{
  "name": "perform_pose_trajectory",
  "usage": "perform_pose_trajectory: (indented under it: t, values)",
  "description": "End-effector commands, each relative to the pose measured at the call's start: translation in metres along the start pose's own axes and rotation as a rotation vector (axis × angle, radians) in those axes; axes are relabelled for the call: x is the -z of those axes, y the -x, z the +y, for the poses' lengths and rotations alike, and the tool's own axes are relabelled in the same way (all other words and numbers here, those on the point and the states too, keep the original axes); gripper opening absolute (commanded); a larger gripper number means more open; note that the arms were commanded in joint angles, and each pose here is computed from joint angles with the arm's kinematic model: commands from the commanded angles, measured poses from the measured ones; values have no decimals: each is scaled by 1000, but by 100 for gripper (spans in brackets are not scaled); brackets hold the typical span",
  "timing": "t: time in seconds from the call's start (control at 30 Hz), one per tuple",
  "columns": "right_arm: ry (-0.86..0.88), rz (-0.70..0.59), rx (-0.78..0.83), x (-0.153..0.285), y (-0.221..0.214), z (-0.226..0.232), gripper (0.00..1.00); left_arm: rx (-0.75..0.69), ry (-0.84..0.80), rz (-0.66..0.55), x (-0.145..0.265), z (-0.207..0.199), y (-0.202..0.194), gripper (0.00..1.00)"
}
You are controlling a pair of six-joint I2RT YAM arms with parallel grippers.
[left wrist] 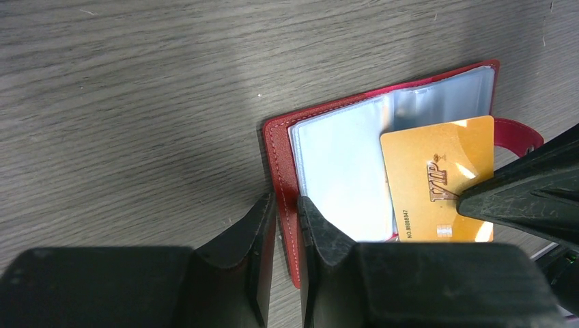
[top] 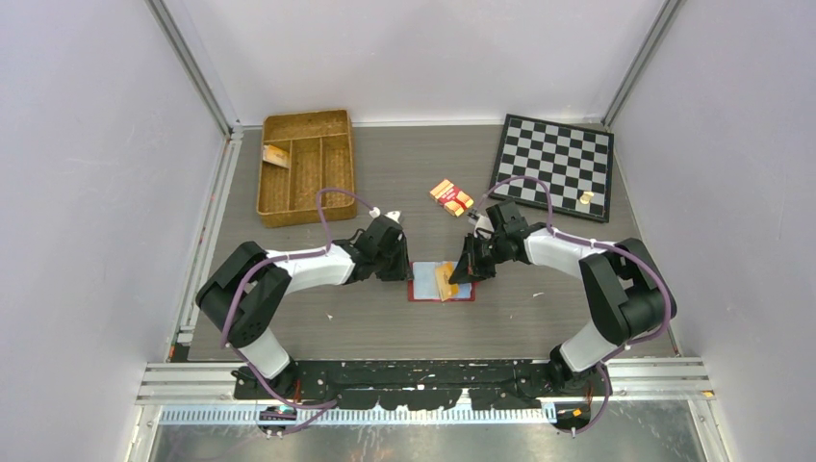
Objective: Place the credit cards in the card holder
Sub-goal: Insert the credit card into the card holder.
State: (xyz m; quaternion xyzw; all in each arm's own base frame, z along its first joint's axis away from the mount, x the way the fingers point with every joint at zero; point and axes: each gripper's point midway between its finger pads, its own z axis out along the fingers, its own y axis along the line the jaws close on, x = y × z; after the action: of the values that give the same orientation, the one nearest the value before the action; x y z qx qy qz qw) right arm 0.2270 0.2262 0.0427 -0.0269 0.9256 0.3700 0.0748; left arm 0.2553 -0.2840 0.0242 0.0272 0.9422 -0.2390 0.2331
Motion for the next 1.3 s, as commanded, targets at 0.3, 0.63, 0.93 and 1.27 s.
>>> perform_pose_trajectory:
  t: [0.3, 0.63, 0.93, 1.27]
  values:
    - [-9, -54, 11, 9, 11, 7, 1, -27, 89, 38, -4, 22, -12, 19]
    - [-12, -42, -25, -1, 11, 0, 1, -28, 87, 37, -4, 22, -13, 18]
    - [-7, -34, -47, -9, 10, -5, 1, -27, 86, 36, -4, 22, -13, 17]
    - [7, -59, -81, -16, 11, -8, 1, -23, 75, 39, -5, 21, -14, 15]
